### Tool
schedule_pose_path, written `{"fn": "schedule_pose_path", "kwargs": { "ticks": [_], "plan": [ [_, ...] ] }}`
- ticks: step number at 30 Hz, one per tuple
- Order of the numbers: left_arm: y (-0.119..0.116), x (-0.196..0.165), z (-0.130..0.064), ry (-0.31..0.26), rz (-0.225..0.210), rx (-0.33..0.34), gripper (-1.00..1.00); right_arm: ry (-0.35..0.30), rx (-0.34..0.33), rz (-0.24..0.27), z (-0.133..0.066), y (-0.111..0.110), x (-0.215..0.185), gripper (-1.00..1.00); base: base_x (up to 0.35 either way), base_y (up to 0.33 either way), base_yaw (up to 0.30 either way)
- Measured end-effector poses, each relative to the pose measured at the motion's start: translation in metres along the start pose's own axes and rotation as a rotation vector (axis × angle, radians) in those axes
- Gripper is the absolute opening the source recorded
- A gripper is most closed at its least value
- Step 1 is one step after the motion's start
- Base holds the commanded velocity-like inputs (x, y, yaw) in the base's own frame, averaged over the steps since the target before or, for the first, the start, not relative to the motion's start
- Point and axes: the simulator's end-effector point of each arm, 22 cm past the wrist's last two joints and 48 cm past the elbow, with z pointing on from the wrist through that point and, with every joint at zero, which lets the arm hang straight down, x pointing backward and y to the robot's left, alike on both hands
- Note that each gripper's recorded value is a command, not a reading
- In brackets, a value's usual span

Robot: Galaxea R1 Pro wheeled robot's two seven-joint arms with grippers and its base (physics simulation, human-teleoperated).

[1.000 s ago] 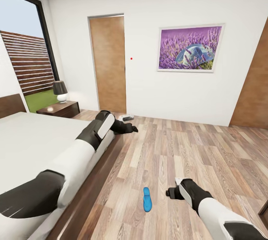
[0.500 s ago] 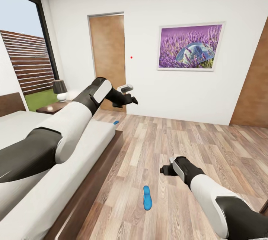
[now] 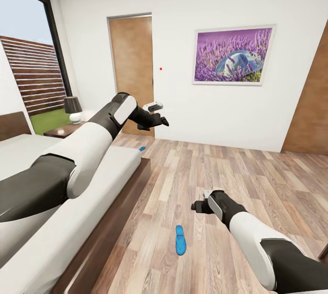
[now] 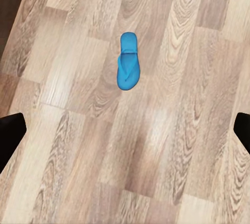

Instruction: In the bedroom, move the book from the bed onto either nightstand, and place the two sandals side by side next to the bed.

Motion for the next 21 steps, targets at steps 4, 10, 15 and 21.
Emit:
{"fn": "schedule_pose_path", "kwargs": {
  "ticks": [4,10,15,21],
  "plan": [
    [0.002,0.006,0.004,0.000,0.001,0.000,1.00,0.002,0.000,-0.001,0.006,0.000,0.006,1.00,0.000,0.000,0.001],
    [0.006,0.016,0.010,0.003,-0.002,0.001,1.00,-0.024,-0.001,0.001,0.017,-0.001,0.010,1.00,0.000,0.000,0.125],
    [0.024,0.045,0.028,0.059,-0.033,-0.022,1.00,-0.063,0.001,0.001,0.025,-0.003,0.009,1.00,0.000,0.000,0.146],
    [0.039,0.073,0.043,0.104,-0.059,-0.040,1.00,-0.075,0.000,0.002,0.035,-0.003,0.015,1.00,0.000,0.000,0.038]
  ]
}}
